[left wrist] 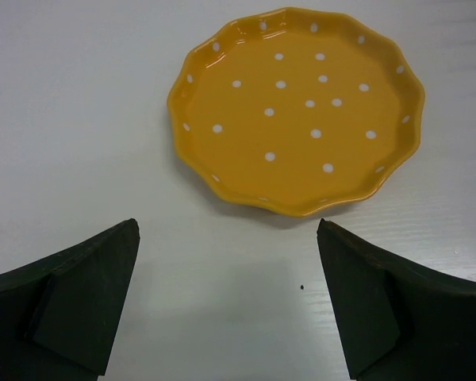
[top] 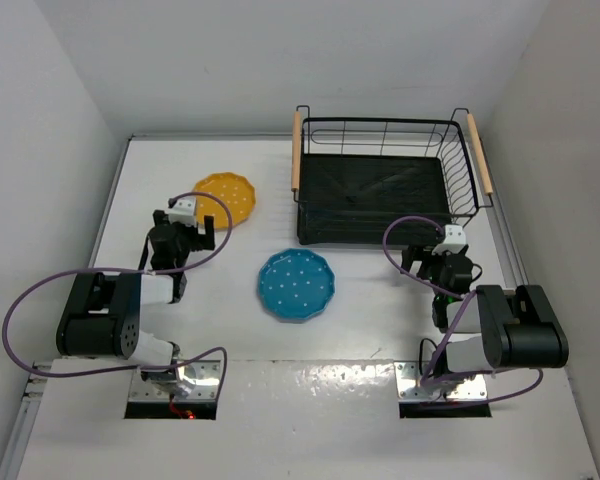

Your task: Load the plates into the dish rack

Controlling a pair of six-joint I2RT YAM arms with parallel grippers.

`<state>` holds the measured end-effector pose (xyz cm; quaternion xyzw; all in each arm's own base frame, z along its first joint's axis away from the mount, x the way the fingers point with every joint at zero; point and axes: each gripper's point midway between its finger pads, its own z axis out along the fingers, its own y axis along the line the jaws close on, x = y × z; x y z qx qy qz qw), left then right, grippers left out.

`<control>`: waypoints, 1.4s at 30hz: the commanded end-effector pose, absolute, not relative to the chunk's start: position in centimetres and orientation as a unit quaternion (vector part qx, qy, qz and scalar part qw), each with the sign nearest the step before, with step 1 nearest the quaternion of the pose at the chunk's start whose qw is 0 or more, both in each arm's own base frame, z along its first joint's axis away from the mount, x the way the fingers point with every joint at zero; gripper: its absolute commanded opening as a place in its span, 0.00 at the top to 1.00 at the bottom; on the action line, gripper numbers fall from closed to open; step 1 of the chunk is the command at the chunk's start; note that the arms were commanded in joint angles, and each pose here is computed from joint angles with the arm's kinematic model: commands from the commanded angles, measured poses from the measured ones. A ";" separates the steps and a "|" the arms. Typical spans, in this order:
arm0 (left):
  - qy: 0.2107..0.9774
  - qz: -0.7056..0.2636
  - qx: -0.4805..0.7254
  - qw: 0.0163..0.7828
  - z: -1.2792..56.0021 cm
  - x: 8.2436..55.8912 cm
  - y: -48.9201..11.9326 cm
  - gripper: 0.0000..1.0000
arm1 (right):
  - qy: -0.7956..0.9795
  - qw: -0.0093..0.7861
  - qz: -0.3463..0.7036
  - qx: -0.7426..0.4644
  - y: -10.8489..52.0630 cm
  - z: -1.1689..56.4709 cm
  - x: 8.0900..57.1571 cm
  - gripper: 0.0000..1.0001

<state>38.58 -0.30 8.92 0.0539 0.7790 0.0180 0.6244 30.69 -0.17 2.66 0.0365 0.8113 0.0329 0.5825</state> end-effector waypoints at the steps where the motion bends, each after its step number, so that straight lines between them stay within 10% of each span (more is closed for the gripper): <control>1: 0.765 0.018 0.072 0.640 10.1 39.1 -0.9 0.00 | 0.808 0.586 0.042 0.037 0.2 2.4 29.6 0.00; 10: 0.753 -0.080 0.202 0.621 14.2 39.0 -5.8 0.00 | 0.789 0.610 0.072 0.001 2.0 4.5 28.2 0.00; 15: 0.779 0.024 0.209 0.590 16.5 40.2 -2.5 0.00 | 0.849 0.518 0.088 -0.059 3.6 2.5 25.3 0.00; 25: 0.821 0.032 0.107 0.559 22.8 41.6 0.8 0.00 | 0.813 0.549 0.084 -0.177 5.8 13.3 24.6 0.00; 34: 0.897 -0.126 0.066 0.418 21.6 45.0 1.0 0.09 | 0.721 0.636 0.239 -0.138 10.5 36.2 28.5 0.00; 42: 0.944 -0.113 0.026 0.308 14.9 50.9 4.3 0.23 | 0.771 0.601 0.212 -0.007 8.0 38.0 35.6 0.15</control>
